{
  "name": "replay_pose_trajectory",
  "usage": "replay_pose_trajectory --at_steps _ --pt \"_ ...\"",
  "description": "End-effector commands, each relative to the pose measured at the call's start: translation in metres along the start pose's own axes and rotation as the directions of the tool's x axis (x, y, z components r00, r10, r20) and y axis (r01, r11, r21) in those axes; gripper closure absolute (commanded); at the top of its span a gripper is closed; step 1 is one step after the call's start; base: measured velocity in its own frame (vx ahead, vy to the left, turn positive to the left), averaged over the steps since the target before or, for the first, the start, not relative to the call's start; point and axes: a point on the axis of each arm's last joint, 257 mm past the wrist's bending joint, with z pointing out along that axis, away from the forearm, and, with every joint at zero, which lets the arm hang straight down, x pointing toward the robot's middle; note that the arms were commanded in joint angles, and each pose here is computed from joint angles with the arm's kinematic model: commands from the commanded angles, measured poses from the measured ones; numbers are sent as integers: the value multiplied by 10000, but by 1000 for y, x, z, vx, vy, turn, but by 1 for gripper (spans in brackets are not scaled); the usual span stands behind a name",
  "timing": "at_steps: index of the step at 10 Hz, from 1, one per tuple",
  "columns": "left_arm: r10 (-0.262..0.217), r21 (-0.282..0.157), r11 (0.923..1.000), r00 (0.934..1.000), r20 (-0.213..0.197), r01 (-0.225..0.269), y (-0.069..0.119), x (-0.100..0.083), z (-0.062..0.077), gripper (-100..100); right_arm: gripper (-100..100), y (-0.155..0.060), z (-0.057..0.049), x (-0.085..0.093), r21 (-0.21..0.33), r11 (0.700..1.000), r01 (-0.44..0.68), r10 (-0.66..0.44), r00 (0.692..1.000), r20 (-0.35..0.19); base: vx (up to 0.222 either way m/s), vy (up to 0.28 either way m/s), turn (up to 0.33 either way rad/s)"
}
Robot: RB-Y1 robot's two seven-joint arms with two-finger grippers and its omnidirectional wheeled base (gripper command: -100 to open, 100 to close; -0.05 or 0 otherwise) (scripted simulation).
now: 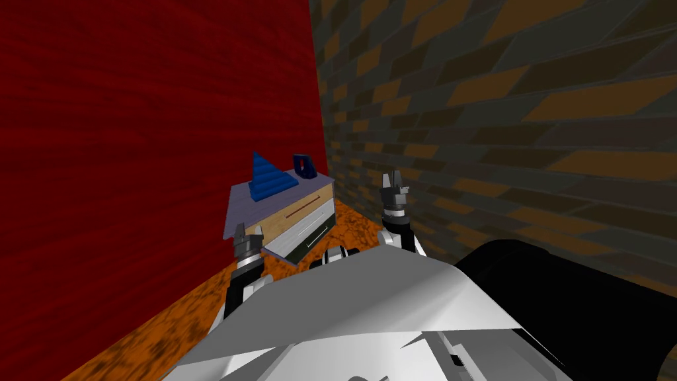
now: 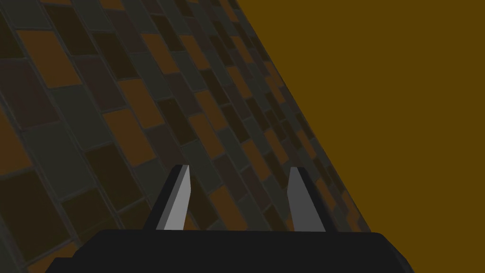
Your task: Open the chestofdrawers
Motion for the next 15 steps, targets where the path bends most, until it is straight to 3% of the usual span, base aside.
replay_pose_trajectory --at_steps 1,4,6,8,11,12,15 --pt "-184 -478 9986 9989 433 204 24 -19 -9 -100 0 0 0 0 -1 10000 0 0 10000 0 136 -173 80" --pt "-508 -978 9933 9927 1096 617 50 -35 -22 -100 0 0 0 0 -1 10000 -1 1 10000 0 139 -170 76" --pt "-827 -1250 9867 9830 1638 1039 68 -40 -34 -100 0 0 0 0 -1 10000 0 0 10000 0 110 -153 61" --pt "-1249 -1439 9766 9662 2255 1598 84 -39 -47 -100 0 0 0 0 -1 10000 0 0 10000 0 83 -114 50" --pt "-1846 -1522 9591 9352 3023 2385 100 -28 -63 -100 0 0 0 0 -2 10000 0 0 10000 -1 48 -69 24" --pt "-1740 -1513 9627 9416 2885 2243 97 -30 -59 -100 0 0 0 0 -2 10000 0 0 10000 -2 18 -15 2" --pt "-1749 -1497 9628 9410 2897 2250 93 -33 -53 -100 0 0 0 0 -1 10000 2 -2 10000 -3 52 13 1"
